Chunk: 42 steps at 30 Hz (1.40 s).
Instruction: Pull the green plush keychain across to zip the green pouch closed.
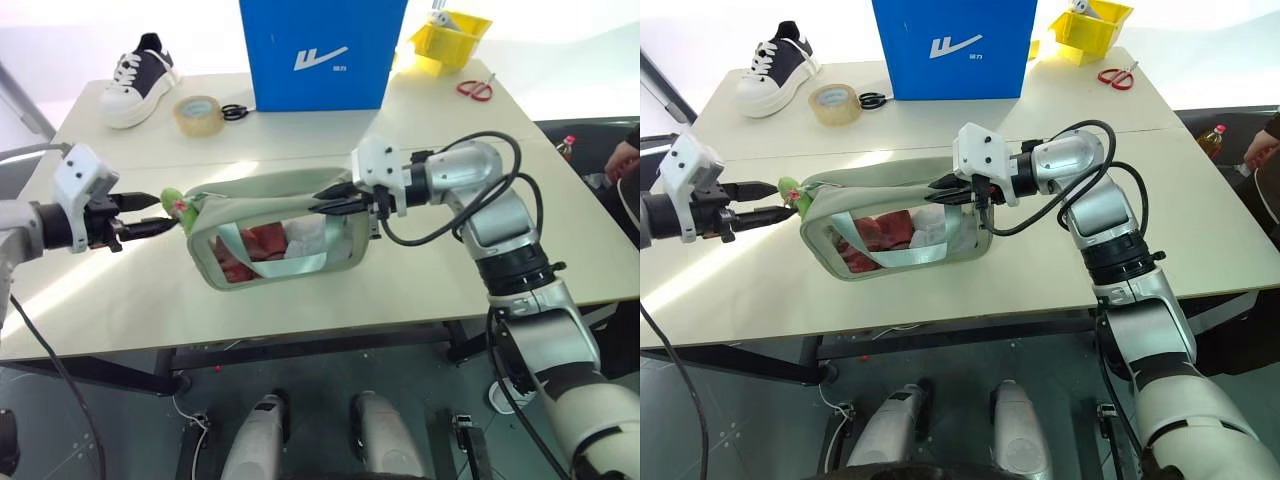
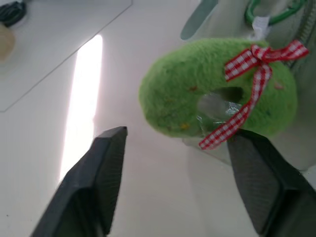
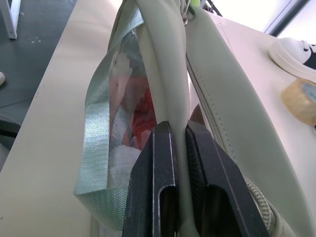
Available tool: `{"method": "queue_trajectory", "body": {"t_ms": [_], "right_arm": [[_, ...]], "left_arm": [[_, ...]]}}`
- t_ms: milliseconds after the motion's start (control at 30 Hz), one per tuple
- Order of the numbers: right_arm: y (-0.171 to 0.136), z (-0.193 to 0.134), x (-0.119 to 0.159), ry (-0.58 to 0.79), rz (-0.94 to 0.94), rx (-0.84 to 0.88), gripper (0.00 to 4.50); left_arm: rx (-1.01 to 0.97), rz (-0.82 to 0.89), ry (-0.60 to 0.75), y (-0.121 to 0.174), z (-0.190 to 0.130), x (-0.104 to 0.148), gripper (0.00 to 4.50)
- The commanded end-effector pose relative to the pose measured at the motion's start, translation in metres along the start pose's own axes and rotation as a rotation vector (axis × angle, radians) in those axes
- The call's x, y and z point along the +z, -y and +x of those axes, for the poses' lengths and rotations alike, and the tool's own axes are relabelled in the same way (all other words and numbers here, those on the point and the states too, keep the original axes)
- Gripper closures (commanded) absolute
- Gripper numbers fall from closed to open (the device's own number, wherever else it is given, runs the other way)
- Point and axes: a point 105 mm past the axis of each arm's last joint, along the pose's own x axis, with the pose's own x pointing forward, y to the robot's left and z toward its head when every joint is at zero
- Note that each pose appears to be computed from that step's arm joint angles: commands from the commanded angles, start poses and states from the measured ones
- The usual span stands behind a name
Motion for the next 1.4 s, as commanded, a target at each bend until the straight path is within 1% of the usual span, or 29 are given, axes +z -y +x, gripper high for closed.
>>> {"method": "queue_trajectory", "body": {"t_ms": [33, 67, 100, 133, 300, 433, 500, 600, 700, 733, 833, 900, 1100, 1233, 1400], "right_arm": [[0.003, -0.003, 0.015, 0.038, -0.04, -0.02, 4.5], [0.003, -0.004, 0.015, 0.035, -0.039, -0.022, 4.5], [0.004, -0.004, 0.014, 0.033, -0.039, -0.024, 4.5], [0.004, -0.004, 0.014, 0.03, -0.039, -0.028, 4.5], [0.008, -0.006, 0.013, 0.026, -0.04, -0.049, 4.5], [0.012, -0.007, 0.012, 0.02, -0.044, -0.063, 4.5], [0.013, -0.007, 0.012, 0.019, -0.045, -0.067, 4.5], [0.014, -0.006, 0.012, 0.02, -0.05, -0.067, 4.5], [0.014, -0.006, 0.012, 0.02, -0.051, -0.067, 4.5], [0.014, -0.007, 0.012, 0.02, -0.052, -0.066, 4.5], [0.014, -0.007, 0.012, 0.019, -0.054, -0.063, 4.5], [0.014, -0.007, 0.012, 0.017, -0.054, -0.062, 4.5], [0.014, -0.008, 0.011, 0.012, -0.056, -0.064, 4.5], [0.014, -0.009, 0.01, 0.004, -0.055, -0.068, 4.5], [0.014, -0.01, 0.01, 0.001, -0.056, -0.071, 4.5]], "left_arm": [[0.035, 0.017, 0.036, -0.008, 0.001, 0.009, 3.34], [0.017, 0.02, 0.037, -0.006, 0.001, 0.01, 3.75], [0.003, 0.021, 0.038, -0.005, 0.001, 0.011, 4.32], [-0.009, 0.026, 0.037, -0.004, 0.0, 0.013, 4.42], [0.003, 0.035, 0.065, -0.011, -0.007, 0.024, 4.42], [0.028, 0.008, 0.133, -0.019, -0.013, 0.046, 4.42], [0.018, 0.011, 0.122, -0.018, -0.014, 0.044, 4.42], [0.015, 0.009, 0.094, -0.018, -0.013, 0.033, 4.42], [0.013, 0.014, 0.082, -0.018, -0.011, 0.027, 3.63], [0.009, 0.021, 0.07, -0.017, -0.01, 0.024, 3.18], [0.009, 0.045, 0.034, -0.016, -0.005, 0.019, 1.62], [-0.019, 0.051, 0.023, -0.014, -0.005, 0.017, 0.7], [-0.084, 0.056, 0.016, -0.006, -0.001, 0.014, 0.7], [-0.093, 0.052, 0.022, -0.006, 0.002, 0.015, 0.7], [-0.107, 0.059, 0.012, -0.009, -0.007, 0.016, 0.7]]}}
